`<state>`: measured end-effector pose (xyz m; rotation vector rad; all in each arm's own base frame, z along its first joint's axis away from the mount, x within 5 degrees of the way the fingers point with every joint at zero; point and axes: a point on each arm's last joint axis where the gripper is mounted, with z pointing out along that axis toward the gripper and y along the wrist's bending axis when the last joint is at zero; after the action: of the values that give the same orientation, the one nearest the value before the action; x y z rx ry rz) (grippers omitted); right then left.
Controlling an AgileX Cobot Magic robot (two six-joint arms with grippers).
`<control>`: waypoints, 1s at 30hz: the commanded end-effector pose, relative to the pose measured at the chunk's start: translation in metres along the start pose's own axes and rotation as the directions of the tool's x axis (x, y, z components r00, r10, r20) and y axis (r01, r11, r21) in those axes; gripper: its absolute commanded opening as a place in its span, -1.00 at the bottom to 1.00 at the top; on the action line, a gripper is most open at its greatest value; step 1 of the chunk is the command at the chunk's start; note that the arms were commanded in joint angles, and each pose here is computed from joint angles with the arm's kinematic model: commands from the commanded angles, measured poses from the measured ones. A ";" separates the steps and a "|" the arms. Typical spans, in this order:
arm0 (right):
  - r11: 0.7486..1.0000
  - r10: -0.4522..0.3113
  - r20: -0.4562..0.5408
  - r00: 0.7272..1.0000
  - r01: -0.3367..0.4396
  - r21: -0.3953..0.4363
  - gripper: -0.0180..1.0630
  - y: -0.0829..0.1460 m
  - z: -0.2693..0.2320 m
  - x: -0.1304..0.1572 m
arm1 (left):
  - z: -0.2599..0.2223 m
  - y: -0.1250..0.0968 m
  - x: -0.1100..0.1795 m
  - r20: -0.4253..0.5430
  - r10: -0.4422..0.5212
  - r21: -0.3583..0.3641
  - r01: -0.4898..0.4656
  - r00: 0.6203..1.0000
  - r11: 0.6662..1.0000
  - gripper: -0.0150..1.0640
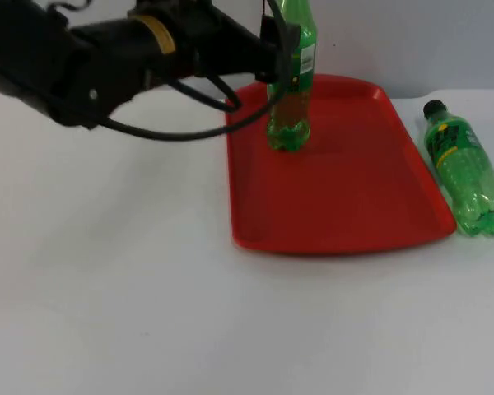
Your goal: Place the bottle upright on the tray.
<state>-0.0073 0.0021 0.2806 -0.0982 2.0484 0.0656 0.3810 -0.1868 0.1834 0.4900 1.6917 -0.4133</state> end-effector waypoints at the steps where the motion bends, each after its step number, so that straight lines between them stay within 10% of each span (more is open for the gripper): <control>1: 1.000 -0.012 0.006 1.000 0.012 0.001 0.97 0.000 0.000 0.000 | -0.010 0.000 -0.016 -0.024 -0.011 -0.018 0.011 1.000 1.000 0.97; 30: 1.000 -0.012 0.006 1.000 0.012 0.001 0.97 0.000 0.000 0.000 | -0.107 0.001 -0.114 -0.229 -0.044 -0.149 0.010 0.972 0.989 0.97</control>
<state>-0.0073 0.0021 0.2806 -0.0982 2.0484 0.0656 0.3139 -0.1414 0.3094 0.4392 1.9314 -0.2454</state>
